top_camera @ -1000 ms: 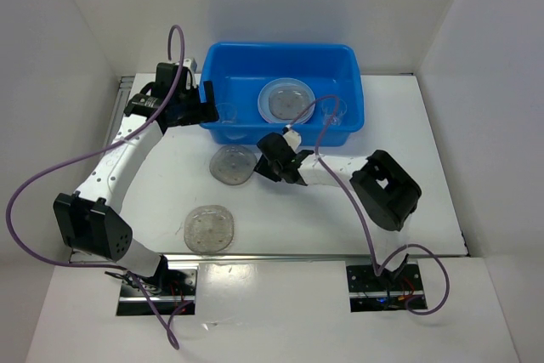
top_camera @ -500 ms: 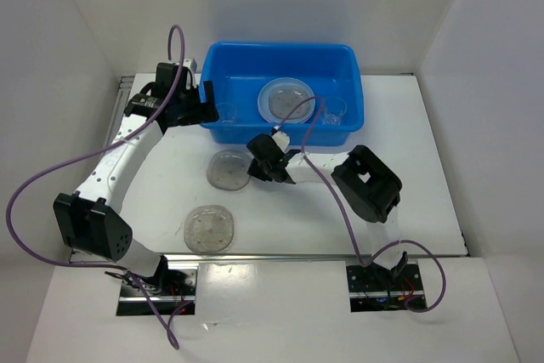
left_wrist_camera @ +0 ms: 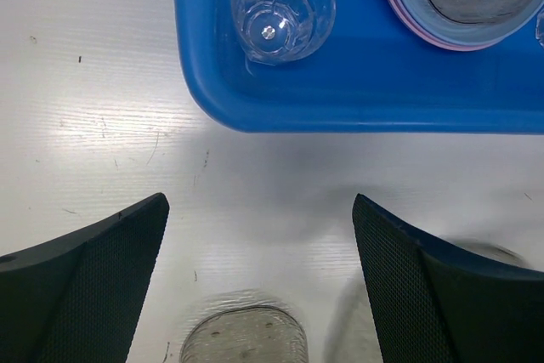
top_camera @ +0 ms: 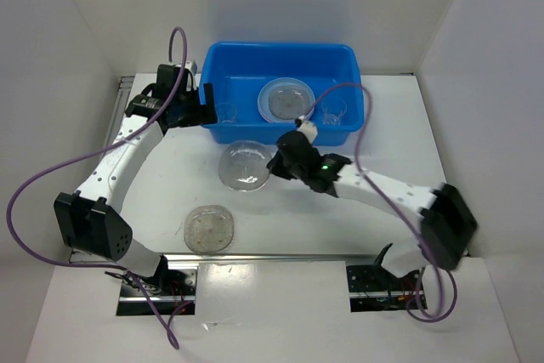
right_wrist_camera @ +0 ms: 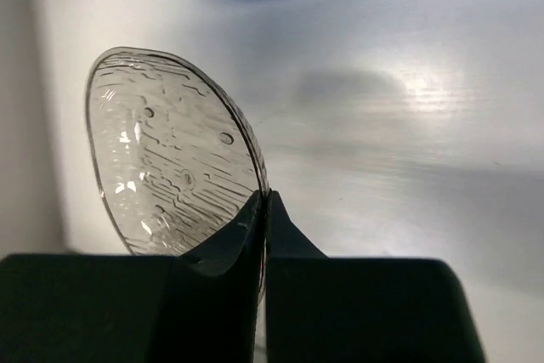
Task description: Place the mixed dishes into the plastic bin
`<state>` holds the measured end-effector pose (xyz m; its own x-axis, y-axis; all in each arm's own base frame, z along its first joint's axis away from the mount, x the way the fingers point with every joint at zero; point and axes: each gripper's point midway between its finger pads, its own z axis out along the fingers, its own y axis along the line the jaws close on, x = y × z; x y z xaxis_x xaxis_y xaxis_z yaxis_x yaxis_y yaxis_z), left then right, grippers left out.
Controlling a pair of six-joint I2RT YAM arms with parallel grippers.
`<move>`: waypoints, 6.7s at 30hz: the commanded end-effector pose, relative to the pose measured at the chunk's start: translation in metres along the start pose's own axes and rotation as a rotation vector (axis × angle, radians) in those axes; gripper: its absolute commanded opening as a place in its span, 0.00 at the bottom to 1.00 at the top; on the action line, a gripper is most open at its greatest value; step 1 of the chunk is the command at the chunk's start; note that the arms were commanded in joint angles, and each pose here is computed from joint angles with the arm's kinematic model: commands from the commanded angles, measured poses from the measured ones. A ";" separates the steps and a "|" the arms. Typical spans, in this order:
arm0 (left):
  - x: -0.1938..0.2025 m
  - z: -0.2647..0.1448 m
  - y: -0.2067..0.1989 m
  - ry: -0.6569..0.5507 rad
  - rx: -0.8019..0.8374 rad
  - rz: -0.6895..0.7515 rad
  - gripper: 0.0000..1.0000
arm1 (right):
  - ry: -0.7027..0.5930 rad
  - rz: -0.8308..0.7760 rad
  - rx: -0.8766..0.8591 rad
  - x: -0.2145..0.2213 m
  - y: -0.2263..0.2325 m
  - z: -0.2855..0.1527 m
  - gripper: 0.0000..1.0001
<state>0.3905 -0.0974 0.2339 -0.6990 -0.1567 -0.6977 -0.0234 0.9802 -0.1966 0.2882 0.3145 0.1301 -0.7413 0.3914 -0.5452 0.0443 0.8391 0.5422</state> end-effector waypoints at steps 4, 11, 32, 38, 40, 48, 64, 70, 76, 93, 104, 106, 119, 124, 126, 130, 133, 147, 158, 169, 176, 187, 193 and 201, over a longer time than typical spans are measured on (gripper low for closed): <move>-0.021 -0.014 0.016 -0.088 -0.101 -0.004 0.96 | -0.276 0.026 -0.106 -0.103 0.024 -0.109 0.01; -0.044 -0.032 0.025 -0.165 -0.171 -0.033 0.96 | -0.512 0.124 0.020 -0.229 -0.012 -0.084 0.01; -0.031 -0.032 0.022 -0.154 -0.127 -0.004 0.97 | -0.433 0.177 0.275 -0.307 -0.082 0.120 0.01; -0.029 -0.034 0.023 -0.154 -0.127 -0.004 0.97 | -0.386 0.159 0.305 -0.296 -0.090 0.130 0.33; -0.028 -0.034 0.022 -0.151 -0.118 -0.003 0.97 | -0.413 0.162 0.301 -0.302 -0.086 0.116 0.39; 0.006 -0.037 0.014 -0.050 -0.057 0.014 0.95 | -0.549 0.105 0.235 -0.327 -0.061 0.022 0.46; 0.186 -0.027 -0.007 0.567 -0.100 0.163 0.84 | -0.749 0.081 0.220 -0.323 -0.081 -0.140 0.48; 0.224 -0.028 -0.025 0.636 -0.048 0.061 0.84 | -0.773 0.085 0.257 -0.319 -0.104 -0.158 0.48; 0.256 -0.018 -0.046 0.690 0.089 -0.018 0.78 | -0.733 0.073 0.239 -0.306 -0.106 -0.152 0.50; 0.301 -0.004 -0.041 0.625 -0.198 0.077 0.46 | -0.709 0.086 0.241 -0.288 -0.115 -0.154 0.51; 0.337 0.003 -0.018 0.628 -0.379 0.079 0.28 | -0.697 0.091 0.237 -0.275 -0.120 -0.158 0.51; 0.338 0.005 -0.018 0.613 -0.400 0.071 0.25 | -0.697 0.091 0.237 -0.273 -0.121 -0.159 0.51; 0.289 -0.014 -0.016 0.479 -0.474 0.055 0.00 | -0.657 0.092 0.232 -0.257 -0.130 -0.147 0.51; 0.210 -0.036 -0.044 0.326 -0.423 0.110 0.00 | -0.661 0.109 0.213 -0.253 -0.129 -0.149 0.51; 0.181 -0.040 -0.065 0.283 -0.367 0.144 0.00 | -0.664 0.108 0.198 -0.253 -0.126 -0.152 0.51; 0.137 -0.055 -0.078 0.195 -0.398 0.264 0.00 | -0.671 0.108 0.193 -0.254 -0.125 -0.155 0.51; 0.103 -0.066 -0.099 0.118 -0.328 0.253 0.00 | -0.687 0.110 0.180 -0.258 -0.121 -0.162 0.51; -0.046 0.004 -0.246 -0.303 -0.061 0.400 0.00 | -0.722 0.111 0.144 -0.272 -0.106 -0.177 0.51; -0.105 0.119 -0.225 -0.390 -0.028 0.236 0.00 | -0.612 0.129 0.124 -0.249 -0.109 -0.152 0.51; -0.063 0.187 -0.259 -0.278 0.207 0.265 0.00 | -0.527 0.114 0.155 -0.240 -0.118 -0.118 0.50; -0.046 0.197 -0.275 -0.229 0.303 0.261 0.03 | -0.518 0.113 0.162 -0.238 -0.121 -0.113 0.50; -0.104 0.121 -0.297 -0.351 0.416 0.214 0.99 | -0.515 0.098 0.144 -0.236 -0.115 -0.115 0.50; -0.119 0.052 -0.264 -0.343 0.336 0.156 0.99 | -0.593 0.006 0.091 -0.251 -0.094 -0.162 0.51; -0.087 -0.051 -0.134 -0.534 0.089 -0.034 0.99 | -0.600 -0.024 0.108 -0.224 -0.107 -0.202 0.56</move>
<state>0.4322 -0.2538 0.3230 -0.3974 -0.1051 -0.9116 0.1858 0.9636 -0.1921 0.3310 0.0670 0.3222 -0.2251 0.5230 -0.8221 0.1210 0.8522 0.5090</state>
